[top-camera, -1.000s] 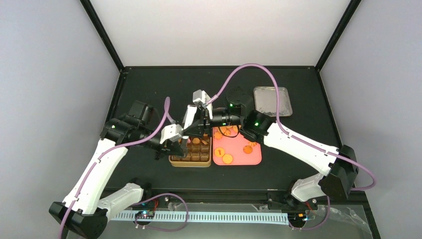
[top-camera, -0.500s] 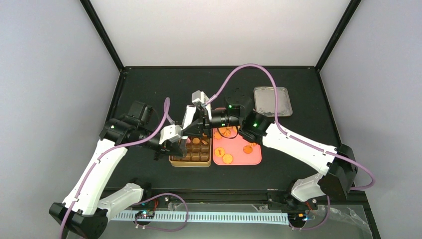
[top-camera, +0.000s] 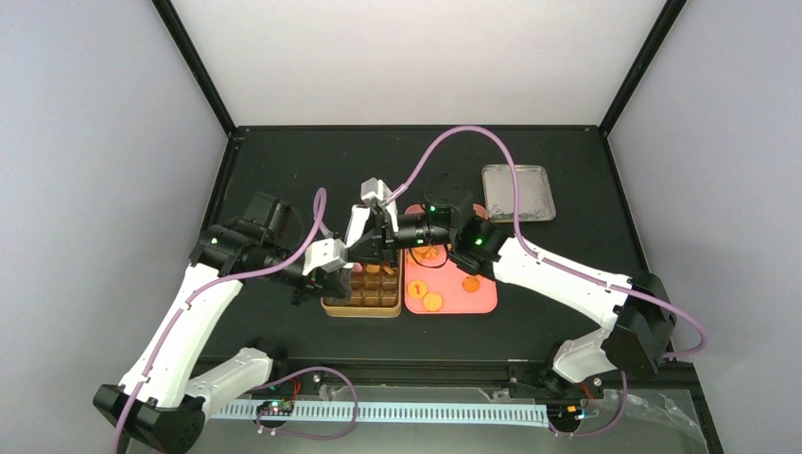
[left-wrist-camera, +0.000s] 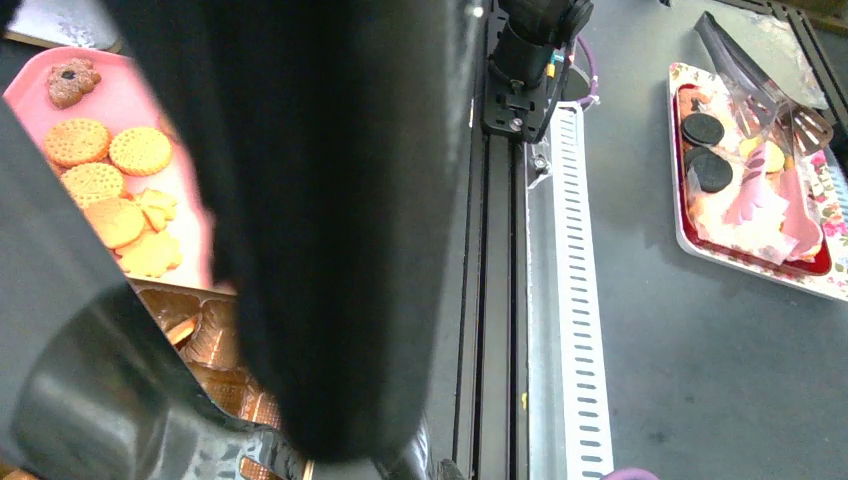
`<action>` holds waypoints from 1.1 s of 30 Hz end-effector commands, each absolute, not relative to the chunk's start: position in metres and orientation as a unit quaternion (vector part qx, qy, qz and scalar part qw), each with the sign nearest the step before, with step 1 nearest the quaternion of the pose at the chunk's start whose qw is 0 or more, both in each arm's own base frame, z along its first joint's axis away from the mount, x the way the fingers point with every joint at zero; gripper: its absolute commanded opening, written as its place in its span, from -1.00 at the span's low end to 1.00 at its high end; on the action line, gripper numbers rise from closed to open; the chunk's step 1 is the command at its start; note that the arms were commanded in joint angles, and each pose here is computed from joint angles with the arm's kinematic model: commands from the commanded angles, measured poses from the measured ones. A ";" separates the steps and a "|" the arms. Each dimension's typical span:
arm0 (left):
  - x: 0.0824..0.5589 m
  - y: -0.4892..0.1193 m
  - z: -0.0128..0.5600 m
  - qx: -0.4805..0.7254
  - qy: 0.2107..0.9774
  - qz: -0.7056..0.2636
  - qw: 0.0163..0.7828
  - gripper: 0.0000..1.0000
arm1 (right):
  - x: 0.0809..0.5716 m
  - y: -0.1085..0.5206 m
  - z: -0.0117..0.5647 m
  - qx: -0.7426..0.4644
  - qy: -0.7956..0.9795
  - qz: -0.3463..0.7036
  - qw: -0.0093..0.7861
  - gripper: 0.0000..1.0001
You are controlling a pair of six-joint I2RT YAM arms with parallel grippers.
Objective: Pack the cookies
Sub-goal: Pass from the left arm to the right
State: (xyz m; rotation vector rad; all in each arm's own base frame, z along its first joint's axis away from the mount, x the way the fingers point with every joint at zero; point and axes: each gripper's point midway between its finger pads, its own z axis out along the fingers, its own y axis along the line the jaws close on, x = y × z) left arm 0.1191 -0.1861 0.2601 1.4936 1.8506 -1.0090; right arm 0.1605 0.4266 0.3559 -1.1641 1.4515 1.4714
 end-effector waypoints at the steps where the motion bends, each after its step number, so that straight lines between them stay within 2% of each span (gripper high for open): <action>1: 0.122 -0.189 0.276 0.572 0.665 -0.365 0.312 -0.90 | 0.156 0.427 0.353 -0.456 0.564 0.577 0.376 -0.29; 8: 0.125 -0.188 0.274 0.572 0.669 -0.360 0.310 -0.90 | 0.153 0.423 0.355 -0.452 0.562 0.581 0.378 -0.37; 12: 0.132 -0.186 0.272 0.567 0.681 -0.343 0.313 -0.82 | 0.156 0.416 0.357 -0.444 0.564 0.571 0.398 -0.45; 14: 0.139 -0.184 0.268 0.560 0.694 -0.326 0.313 -0.65 | 0.159 0.412 0.355 -0.440 0.572 0.559 0.409 -0.47; 17: 0.161 -0.175 0.259 0.538 0.732 -0.274 0.316 -0.05 | 0.169 0.404 0.350 -0.429 0.594 0.524 0.433 -0.51; 19: 0.179 -0.165 0.250 0.522 0.757 -0.226 0.321 0.17 | 0.180 0.396 0.344 -0.417 0.615 0.491 0.455 -0.52; 23: 0.202 -0.148 0.246 0.489 0.786 -0.180 0.332 0.36 | 0.210 0.368 0.322 -0.376 0.672 0.397 0.499 -0.52; 25: 0.214 -0.139 0.250 0.467 0.796 -0.162 0.349 0.52 | 0.220 0.351 0.314 -0.355 0.691 0.359 0.518 -0.52; 33: 0.263 -0.090 0.267 0.360 0.838 -0.117 0.393 0.67 | 0.235 0.299 0.287 -0.283 0.730 0.285 0.553 -0.52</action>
